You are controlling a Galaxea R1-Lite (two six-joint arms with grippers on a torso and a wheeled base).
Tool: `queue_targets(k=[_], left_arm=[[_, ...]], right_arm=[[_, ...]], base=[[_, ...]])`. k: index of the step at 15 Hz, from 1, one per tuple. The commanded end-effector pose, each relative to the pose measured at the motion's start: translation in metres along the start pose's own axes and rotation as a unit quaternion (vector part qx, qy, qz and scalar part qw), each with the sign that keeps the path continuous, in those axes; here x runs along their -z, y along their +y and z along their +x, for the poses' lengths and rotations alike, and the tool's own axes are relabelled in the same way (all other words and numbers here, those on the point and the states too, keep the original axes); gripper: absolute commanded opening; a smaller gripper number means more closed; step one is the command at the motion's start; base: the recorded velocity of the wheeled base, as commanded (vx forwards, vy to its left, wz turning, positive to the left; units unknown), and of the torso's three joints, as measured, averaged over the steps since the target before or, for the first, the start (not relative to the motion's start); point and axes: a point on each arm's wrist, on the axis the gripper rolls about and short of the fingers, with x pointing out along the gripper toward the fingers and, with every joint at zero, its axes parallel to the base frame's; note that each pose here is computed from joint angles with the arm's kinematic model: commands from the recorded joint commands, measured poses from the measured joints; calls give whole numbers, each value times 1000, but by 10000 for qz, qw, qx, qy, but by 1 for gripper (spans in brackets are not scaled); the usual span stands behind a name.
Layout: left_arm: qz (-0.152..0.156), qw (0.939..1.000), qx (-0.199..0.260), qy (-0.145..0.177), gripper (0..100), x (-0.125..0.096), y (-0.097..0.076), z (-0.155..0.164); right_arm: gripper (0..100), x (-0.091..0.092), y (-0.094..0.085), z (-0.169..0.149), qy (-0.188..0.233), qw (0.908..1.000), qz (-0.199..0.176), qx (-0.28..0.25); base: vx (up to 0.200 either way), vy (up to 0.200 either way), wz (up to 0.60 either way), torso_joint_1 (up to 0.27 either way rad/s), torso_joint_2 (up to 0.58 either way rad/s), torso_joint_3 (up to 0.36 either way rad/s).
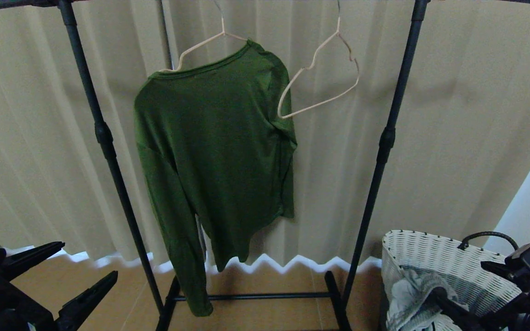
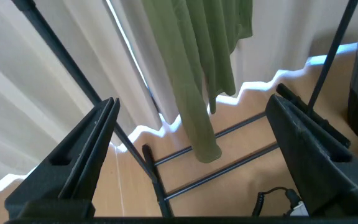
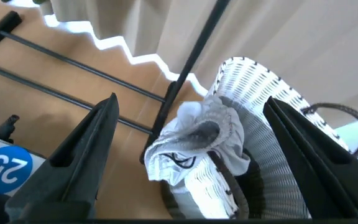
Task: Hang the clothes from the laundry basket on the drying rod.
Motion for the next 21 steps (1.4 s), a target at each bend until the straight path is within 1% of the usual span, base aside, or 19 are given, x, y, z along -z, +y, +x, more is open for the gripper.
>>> queue_targets(k=[1, 2, 4, 5, 6, 8, 9, 10, 11, 13, 14, 15, 17, 20, 21], left_arm=[[14, 10000, -18, -83, 100, -1, 0, -3], [19, 9999, -33, -110, 100, -2, 0, -4], [22, 9999, -28, -119, 100, -2, 0, -4], [20, 9999, -26, -112, 100, -1, -1, -4], [23, 9999, -22, -129, 100, -2, -1, -4], [27, 9999, -28, -150, 100, -2, -1, -5], [25, 9999, -15, -130, 100, -2, -1, -5], [22, 9999, -11, -116, 100, -1, -1, -5], [25, 9999, -15, -130, 100, -1, -1, -5], [34, 9999, -17, -138, 100, -1, -1, -6], [26, 9999, -17, -138, 100, -1, -1, -6], [28, 9999, -19, -145, 100, -2, -1, -6], [33, 9999, -6, -125, 100, -1, -1, -5], [34, 9999, -8, -132, 100, -1, -1, -6], [34, 9999, -8, -132, 100, -1, -1, -6]], right_arm=[[100, -3, -8, -13, -355, 9991, 25, 240], [100, -2, -10, -16, -396, 9985, -199, 322], [100, 3, -10, -14, -199, 9964, -752, 332], [100, 5, -9, -9, 47, 9947, -990, 269], [100, 6, -7, -2, 288, 9930, -1128, 199], [100, 7, -6, 18, 827, 9891, -1211, 126], [100, 9, -7, 33, 1196, 9852, -1222, 113], [100, 10, -10, 45, 1467, 9816, -1213, 148], [100, 13, -16, 58, 1759, 9765, -1223, 228], [100, 17, -28, 74, 2111, 9667, -1405, 327], [100, 17, -28, 75, 2131, 9662, -1412, 329], [100, 21, -30, 80, 2292, 9614, -1493, 298], [100, 25, -30, 85, 2421, 9581, -1513, 250], [100, 26, -34, 98, 2554, 9554, -1458, 277], [100, 24, -38, 106, 2590, 9548, -1417, 335]], base=[[0, 0, 0, 0, 0, 0], [0, 0, 0, 0, 0, 0], [0, 0, 0, 0, 0, 0], [0, 0, 0, 0, 0, 0], [0, 0, 0, 0, 0, 0], [0, 0, 0, 0, 0, 0], [0, 0, 0, 0, 0, 0], [0, 0, 0, 0, 0, 0], [0, 0, 0, 0, 0, 0], [0, 0, 0, 0, 0, 0], [0, 0, 0, 0, 0, 0], [0, 0, 0, 0, 0, 0], [0, 0, 0, 0, 0, 0], [0, 0, 0, 0, 0, 0], [0, 0, 0, 0, 0, 0]])
